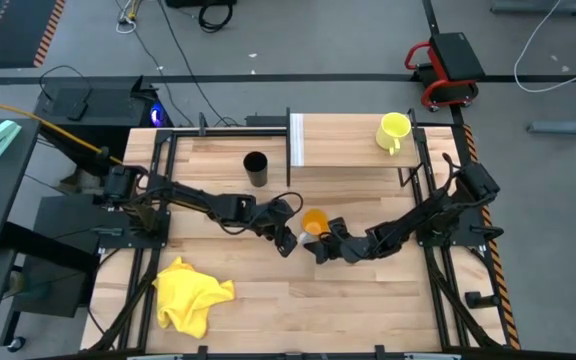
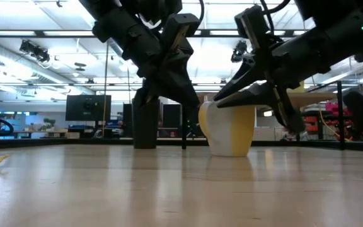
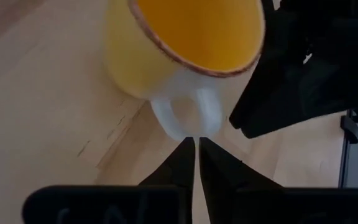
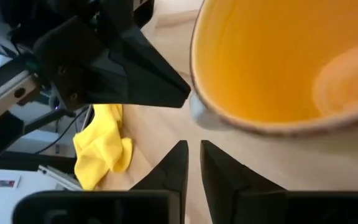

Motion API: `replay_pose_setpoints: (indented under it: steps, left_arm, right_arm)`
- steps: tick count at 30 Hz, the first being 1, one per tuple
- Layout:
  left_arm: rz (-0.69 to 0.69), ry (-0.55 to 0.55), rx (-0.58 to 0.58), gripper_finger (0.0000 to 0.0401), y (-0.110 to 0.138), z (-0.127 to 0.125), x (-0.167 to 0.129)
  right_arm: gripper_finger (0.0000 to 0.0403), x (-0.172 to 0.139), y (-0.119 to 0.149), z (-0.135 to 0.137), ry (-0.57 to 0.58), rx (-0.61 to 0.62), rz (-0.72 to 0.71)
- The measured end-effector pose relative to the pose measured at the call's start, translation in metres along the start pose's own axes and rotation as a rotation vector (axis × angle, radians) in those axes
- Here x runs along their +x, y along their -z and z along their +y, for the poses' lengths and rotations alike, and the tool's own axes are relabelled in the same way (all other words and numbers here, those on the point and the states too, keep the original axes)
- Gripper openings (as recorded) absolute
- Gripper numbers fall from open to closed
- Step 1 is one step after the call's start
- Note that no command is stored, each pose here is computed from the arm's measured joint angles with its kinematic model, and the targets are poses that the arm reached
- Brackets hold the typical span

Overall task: Stack small to large cups/mugs on shelf
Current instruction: Put the orange mug on the shelf

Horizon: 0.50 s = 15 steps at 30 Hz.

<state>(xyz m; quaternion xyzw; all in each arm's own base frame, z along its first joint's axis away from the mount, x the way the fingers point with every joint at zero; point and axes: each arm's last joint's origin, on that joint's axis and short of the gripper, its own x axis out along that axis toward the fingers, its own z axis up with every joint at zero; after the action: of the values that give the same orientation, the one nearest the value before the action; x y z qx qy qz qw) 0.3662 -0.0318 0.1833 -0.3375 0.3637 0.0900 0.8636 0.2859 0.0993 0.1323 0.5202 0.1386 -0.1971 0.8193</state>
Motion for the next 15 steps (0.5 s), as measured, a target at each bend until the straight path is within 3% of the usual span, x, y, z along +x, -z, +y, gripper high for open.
replay_pose_setpoints:
  steps: [15]
  left_arm:
    - [-0.054, -0.028, -0.033, 0.0022, -0.01, 0.008, -0.001]
  right_arm:
    - [0.0012, -0.007, 0.005, -0.003, 0.064, 0.012, -0.184]
